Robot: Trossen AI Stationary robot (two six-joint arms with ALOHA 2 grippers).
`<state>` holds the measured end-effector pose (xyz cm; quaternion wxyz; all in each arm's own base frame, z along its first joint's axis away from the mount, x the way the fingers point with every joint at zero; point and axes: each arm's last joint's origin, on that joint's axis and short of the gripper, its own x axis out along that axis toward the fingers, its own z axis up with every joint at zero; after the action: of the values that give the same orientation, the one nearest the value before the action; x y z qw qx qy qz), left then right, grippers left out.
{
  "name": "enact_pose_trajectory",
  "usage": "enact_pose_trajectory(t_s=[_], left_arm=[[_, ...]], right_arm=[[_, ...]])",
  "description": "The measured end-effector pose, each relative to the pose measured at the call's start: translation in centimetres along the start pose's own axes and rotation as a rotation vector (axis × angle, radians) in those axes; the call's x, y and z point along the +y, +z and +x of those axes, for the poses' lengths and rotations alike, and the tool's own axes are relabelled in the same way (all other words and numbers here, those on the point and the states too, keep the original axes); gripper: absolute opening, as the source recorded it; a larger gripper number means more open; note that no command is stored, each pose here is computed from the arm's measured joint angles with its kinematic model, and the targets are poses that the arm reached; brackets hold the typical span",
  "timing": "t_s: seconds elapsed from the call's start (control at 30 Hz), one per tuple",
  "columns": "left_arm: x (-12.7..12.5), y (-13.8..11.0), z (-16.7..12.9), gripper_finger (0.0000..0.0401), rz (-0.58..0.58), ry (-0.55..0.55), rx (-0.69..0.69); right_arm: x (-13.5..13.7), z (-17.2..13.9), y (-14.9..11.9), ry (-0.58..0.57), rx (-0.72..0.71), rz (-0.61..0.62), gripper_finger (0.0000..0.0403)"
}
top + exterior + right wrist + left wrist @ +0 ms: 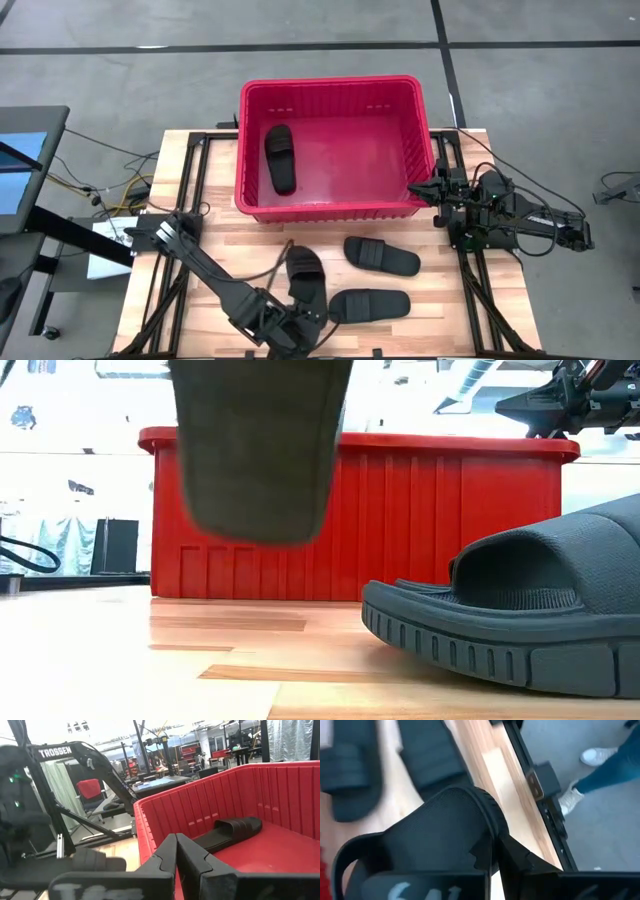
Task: Pick and place slides into bin
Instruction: Put the black slipper into the bin
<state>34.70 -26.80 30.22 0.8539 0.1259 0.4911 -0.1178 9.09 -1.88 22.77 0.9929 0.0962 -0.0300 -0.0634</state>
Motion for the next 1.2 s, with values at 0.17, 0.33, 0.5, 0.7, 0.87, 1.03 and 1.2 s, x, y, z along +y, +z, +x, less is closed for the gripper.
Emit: enact_pose_trajectory(t_s=[0.17, 0.33, 0.5, 0.7, 0.87, 1.03, 1.2], left_arm=[[0.7, 1.5, -3.7, 0.0000, -0.003, 0.035, -0.075], [1.5, 2.7, -7.5, 0.0000, 0.017, 0.057, -0.178], [2.4, 2.7, -10.6, 0.0000, 0.017, 0.077, -0.290], [3.6, 2.4, -13.7, 0.0000, 0.019, 0.154, -0.368], [4.5, 1.9, -15.9, 0.0000, 0.031, 0.249, -0.416], [5.3, 1.7, -16.8, 0.0000, 0.074, 0.343, -0.422], [6.9, 1.6, -16.6, 0.0000, 0.104, 0.446, -0.373]], right_arm=[[0.0, 0.0, 0.0, 0.000, 0.000, 0.000, 0.0000], [0.0, 0.0, 0.0, 0.000, 0.000, 0.000, 0.0000], [0.0, 0.0, 0.0, 0.000, 0.000, 0.000, 0.0000], [0.0, 0.0, 0.0, 0.000, 0.000, 0.000, 0.0000], [0.0, 0.0, 0.0, 0.000, 0.000, 0.000, 0.0000], [0.0, 0.0, 0.0, 0.000, 0.000, 0.000, 0.0000], [0.0, 0.0, 0.0, 0.000, 0.000, 0.000, 0.0000]])
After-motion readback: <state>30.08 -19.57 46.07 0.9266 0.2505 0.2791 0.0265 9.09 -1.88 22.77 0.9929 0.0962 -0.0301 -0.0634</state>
